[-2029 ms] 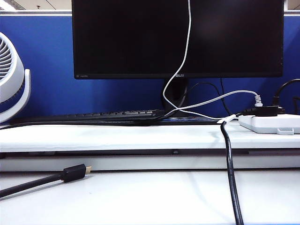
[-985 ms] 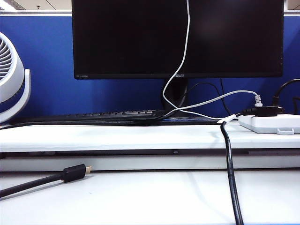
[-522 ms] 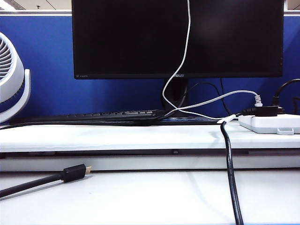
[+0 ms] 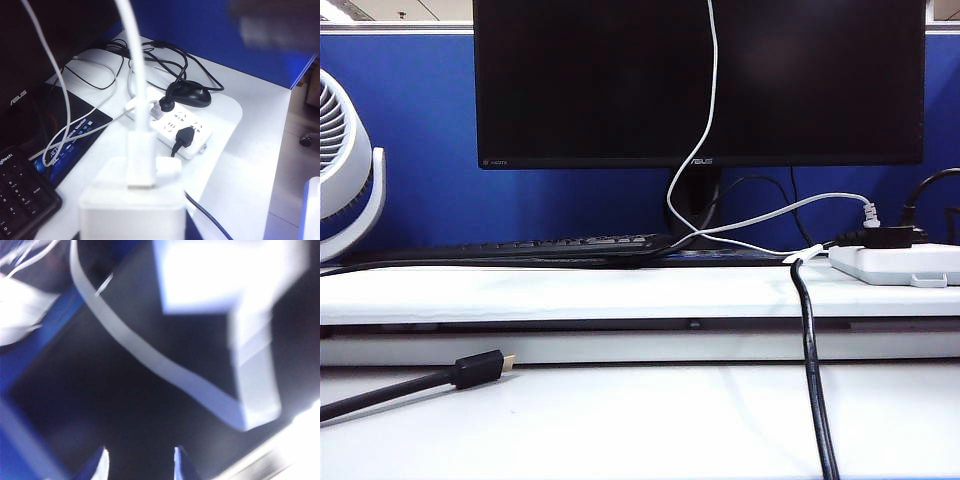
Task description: Pick up the Type-C charging cable and the charging base, insert one end of the Type-C charger into the corresponding slot on the base, and finally place the plugged-in charger back on the table.
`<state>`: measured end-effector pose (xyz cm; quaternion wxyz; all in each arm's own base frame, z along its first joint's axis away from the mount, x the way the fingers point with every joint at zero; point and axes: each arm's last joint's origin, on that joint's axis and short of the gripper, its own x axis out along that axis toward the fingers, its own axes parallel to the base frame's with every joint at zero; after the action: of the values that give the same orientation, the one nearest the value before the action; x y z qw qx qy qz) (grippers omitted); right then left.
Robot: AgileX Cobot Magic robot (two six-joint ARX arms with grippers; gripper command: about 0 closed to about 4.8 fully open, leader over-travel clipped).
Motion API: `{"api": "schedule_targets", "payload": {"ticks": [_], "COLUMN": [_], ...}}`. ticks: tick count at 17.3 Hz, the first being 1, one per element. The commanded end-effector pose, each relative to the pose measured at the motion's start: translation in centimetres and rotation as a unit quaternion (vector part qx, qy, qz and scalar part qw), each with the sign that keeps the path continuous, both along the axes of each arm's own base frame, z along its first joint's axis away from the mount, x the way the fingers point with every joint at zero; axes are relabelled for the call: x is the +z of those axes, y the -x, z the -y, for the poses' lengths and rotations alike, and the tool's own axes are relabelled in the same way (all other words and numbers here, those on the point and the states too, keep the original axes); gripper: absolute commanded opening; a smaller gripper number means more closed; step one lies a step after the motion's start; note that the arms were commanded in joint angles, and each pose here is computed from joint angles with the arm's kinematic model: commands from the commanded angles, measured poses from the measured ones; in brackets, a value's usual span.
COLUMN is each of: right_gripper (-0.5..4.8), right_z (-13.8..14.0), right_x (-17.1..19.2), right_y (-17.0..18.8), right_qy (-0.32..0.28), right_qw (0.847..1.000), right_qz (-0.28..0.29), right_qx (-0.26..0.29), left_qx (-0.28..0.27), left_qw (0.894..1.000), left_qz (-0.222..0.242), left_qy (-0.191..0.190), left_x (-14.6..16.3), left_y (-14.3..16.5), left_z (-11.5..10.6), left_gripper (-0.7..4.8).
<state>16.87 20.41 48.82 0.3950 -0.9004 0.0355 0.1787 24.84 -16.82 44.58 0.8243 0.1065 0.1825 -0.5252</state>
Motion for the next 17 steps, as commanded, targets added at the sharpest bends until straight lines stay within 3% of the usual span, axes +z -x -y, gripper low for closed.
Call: {"api": "schedule_targets", "payload": {"ticks": [1, 3, 5, 10, 12, 13, 14, 15, 16, 17], "right_gripper": [1.81, 1.81, 1.81, 1.81, 1.81, 1.81, 1.81, 1.80, 1.80, 1.80], "right_z": [2.2, 3.4, 4.4, 4.1, 3.6, 3.2, 2.8, 2.7, 2.6, 2.5], "right_x": [0.3, 0.2, 0.1, 0.0, -0.1, -0.2, -0.4, -0.5, -0.7, -0.7], "right_y": [-2.0, -3.3, -4.3, -4.4, -4.4, -4.2, -4.3, -4.4, -4.5, -4.6], "right_qy": [-0.088, -0.173, -0.291, -0.347, -0.485, -0.549, -0.633, -0.675, -0.696, -0.707], "right_qw": [0.992, 0.974, 0.933, 0.917, 0.847, 0.802, 0.726, 0.678, 0.651, 0.636], "right_qz": [0.004, 0.004, 0.006, -0.021, -0.060, -0.076, -0.103, -0.113, -0.116, -0.119], "right_qx": [-0.088, -0.147, -0.209, -0.193, -0.209, -0.223, -0.247, -0.266, -0.279, -0.286], "left_qx": [-0.006, -0.007, -0.007, -0.011, -0.017, -0.013, -0.008, -0.014, -0.017, -0.017], "left_qw": [1.000, 1.000, 1.000, 1.000, 0.999, 0.999, 0.998, 0.998, 0.997, 0.997], "left_qz": [0.027, 0.027, 0.027, 0.024, 0.017, 0.016, 0.021, 0.024, 0.023, 0.020], "left_qy": [0.002, 0.002, 0.003, -0.007, -0.025, -0.035, -0.052, -0.061, -0.067, -0.075], "left_x": [0.6, 0.6, 0.6, 0.5, 0.1, 0.0, -0.2, -0.3, -0.4, -0.6], "left_y": [0.2, 0.2, 0.2, 0.5, 0.6, 0.7, 0.7, 0.8, 0.9, 0.9], "left_z": [-0.1, -0.1, -0.1, -0.3, -0.4, -0.5, -0.6, -0.6, -0.7, -0.7], "left_gripper": [-0.06, -0.06, -0.06, -0.06, -0.06, -0.06, -0.06, -0.06, -0.06, -0.06]}}
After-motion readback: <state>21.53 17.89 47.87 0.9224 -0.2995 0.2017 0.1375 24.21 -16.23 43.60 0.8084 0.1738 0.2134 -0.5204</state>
